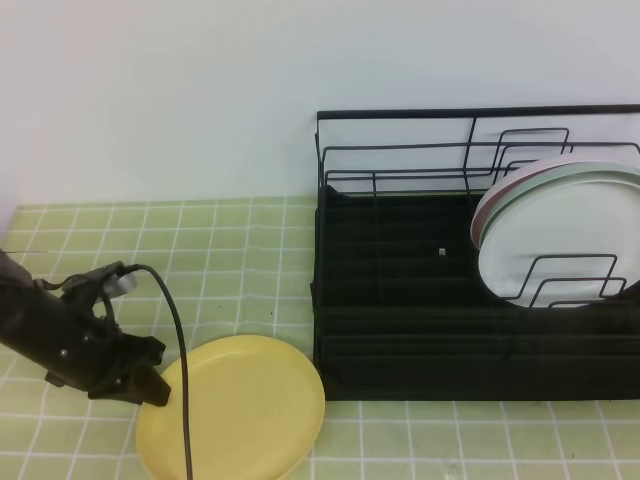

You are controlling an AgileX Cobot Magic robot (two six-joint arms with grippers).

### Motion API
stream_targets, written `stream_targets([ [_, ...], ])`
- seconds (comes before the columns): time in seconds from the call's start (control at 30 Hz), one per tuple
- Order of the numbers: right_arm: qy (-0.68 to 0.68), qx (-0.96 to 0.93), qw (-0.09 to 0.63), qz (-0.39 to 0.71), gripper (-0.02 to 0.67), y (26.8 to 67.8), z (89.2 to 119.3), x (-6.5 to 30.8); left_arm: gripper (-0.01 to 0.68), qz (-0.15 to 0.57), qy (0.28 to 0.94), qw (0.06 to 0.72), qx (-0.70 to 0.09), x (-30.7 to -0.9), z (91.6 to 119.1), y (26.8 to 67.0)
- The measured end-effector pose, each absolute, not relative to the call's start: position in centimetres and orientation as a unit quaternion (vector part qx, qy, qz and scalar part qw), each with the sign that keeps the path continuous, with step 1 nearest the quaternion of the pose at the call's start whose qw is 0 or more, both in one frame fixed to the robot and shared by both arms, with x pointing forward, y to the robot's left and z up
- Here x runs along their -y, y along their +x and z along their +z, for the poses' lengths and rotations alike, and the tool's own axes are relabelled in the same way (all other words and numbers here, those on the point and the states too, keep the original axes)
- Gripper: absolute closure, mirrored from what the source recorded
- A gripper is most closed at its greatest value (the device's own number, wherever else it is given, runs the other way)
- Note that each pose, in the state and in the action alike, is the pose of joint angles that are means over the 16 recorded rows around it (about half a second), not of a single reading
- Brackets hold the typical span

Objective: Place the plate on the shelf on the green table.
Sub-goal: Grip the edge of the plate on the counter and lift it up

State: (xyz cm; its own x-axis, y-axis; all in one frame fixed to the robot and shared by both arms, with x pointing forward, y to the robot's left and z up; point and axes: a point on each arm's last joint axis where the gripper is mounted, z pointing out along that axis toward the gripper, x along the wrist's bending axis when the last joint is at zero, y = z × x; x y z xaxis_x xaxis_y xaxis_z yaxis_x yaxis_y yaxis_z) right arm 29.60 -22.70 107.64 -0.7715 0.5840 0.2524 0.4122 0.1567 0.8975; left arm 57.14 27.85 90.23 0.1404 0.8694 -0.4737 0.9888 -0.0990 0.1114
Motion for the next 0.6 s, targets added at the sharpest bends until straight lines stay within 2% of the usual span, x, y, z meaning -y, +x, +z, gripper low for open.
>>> stream_targets([
  [0.27, 0.331, -0.758, 0.077, 0.557, 0.651, 29.6, 107.6, 22.7, 0.661, -0.145, 0.734, 0.205, -0.631, -27.8, 92.0, 57.1],
  [0.6, 0.33, -0.757, 0.075, 0.559, 0.652, 29.6, 107.6, 22.7, 0.665, -0.105, 0.753, 0.215, -0.613, -28.0, 97.3, 56.5],
])
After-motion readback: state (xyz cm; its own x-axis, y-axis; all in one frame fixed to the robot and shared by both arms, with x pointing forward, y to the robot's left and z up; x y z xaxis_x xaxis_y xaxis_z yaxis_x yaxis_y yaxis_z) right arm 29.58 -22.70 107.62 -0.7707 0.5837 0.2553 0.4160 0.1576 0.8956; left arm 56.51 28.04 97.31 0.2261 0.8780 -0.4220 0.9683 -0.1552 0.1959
